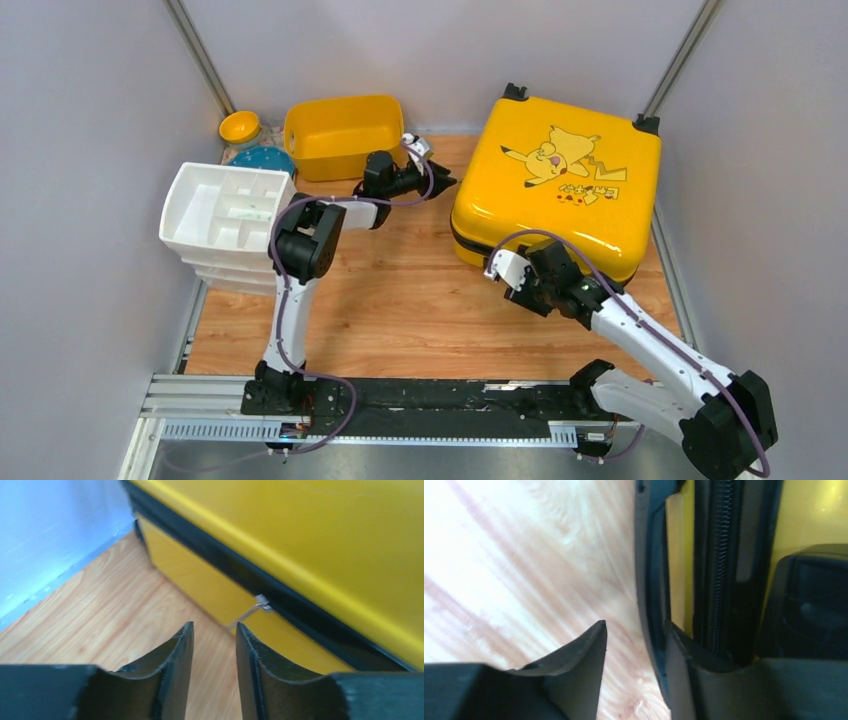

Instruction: Open, take out, and arrange the luggage

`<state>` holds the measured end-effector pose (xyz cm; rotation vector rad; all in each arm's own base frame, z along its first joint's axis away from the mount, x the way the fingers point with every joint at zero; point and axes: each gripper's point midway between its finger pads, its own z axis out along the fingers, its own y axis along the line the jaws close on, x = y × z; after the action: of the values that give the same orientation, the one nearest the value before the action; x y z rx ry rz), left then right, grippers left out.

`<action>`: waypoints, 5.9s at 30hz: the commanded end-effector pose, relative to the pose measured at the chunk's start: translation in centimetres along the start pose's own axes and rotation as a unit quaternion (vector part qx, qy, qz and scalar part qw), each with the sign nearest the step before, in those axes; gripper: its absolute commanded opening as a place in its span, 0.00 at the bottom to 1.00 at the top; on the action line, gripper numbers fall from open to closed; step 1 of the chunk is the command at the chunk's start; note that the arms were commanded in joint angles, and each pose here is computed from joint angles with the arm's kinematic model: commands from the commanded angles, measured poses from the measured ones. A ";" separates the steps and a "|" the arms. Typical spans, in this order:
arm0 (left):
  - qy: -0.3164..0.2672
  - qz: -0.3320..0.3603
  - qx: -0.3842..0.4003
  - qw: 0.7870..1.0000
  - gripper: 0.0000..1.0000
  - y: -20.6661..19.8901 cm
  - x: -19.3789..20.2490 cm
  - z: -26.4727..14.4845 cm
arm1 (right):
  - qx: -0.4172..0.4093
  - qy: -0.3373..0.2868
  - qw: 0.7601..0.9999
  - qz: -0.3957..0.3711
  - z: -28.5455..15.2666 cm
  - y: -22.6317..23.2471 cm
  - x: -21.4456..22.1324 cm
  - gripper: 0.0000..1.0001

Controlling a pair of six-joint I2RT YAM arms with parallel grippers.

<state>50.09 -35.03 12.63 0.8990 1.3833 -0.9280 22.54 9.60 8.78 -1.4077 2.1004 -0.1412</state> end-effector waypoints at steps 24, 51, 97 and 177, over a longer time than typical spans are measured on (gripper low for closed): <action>0.151 -0.020 -0.075 0.985 0.68 2.0 -5.2 -1.7 | 0.291 -0.017 0.799 0.527 -18.5 -24.3 6.0 0.49; 0.154 0.071 0.114 0.979 0.62 -12.1 -4.3 0.4 | 0.161 -0.027 0.874 0.458 1.2 -35.5 14.3 0.26; 0.135 -0.047 0.119 0.983 0.80 -22.1 -6.9 -3.2 | 0.179 -0.065 0.750 0.633 -15.3 -24.2 7.4 0.65; 0.011 -0.057 -0.127 0.990 0.00 -16.4 -1.0 0.2 | 0.088 -0.101 0.881 0.453 -18.1 -14.6 -1.1 0.67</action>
<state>31.79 -45.53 12.19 0.7130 1.5402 -0.8527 23.27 -1.29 27.22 -0.0707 2.4010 0.1218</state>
